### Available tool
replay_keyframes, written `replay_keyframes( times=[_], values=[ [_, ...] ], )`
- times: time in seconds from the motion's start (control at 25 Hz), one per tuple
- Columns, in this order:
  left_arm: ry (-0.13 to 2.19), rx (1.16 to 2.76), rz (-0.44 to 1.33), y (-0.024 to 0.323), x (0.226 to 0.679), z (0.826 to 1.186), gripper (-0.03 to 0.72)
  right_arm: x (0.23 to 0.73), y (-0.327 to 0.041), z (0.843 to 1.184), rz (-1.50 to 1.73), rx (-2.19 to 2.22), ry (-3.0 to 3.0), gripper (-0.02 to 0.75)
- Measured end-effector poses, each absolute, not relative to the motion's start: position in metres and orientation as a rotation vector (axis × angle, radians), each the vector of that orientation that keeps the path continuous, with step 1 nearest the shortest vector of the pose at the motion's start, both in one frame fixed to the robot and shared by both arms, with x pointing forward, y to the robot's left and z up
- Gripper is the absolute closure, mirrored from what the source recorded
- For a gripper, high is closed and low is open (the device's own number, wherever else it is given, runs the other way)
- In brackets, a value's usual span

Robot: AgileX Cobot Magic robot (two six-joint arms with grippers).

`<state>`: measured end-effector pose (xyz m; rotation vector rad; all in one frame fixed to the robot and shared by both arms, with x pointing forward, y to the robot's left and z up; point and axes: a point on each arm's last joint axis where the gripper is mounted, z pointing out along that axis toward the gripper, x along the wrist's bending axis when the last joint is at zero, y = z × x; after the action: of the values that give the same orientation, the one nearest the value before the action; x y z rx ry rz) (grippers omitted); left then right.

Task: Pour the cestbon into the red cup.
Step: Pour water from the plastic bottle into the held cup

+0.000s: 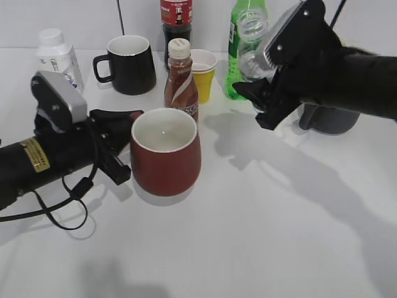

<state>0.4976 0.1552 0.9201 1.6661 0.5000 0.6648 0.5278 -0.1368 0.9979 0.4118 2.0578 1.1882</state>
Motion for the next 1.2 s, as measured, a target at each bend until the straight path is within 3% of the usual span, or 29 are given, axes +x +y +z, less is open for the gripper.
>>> replay_keyframes(
  times=[0.6, 1.2],
  values=[
    [0.431, 1.744, 0.616, 0.124, 0.511, 0.930, 0.645, 0.517, -0.129, 0.999, 0.982, -0.227, 2.045, 0.246],
    [0.339, 1.777, 0.562, 0.116, 0.510, 0.932, 0.645, 0.521, -0.131, 1.003, 0.773, -0.464, 1.903, 0.246]
  ],
)
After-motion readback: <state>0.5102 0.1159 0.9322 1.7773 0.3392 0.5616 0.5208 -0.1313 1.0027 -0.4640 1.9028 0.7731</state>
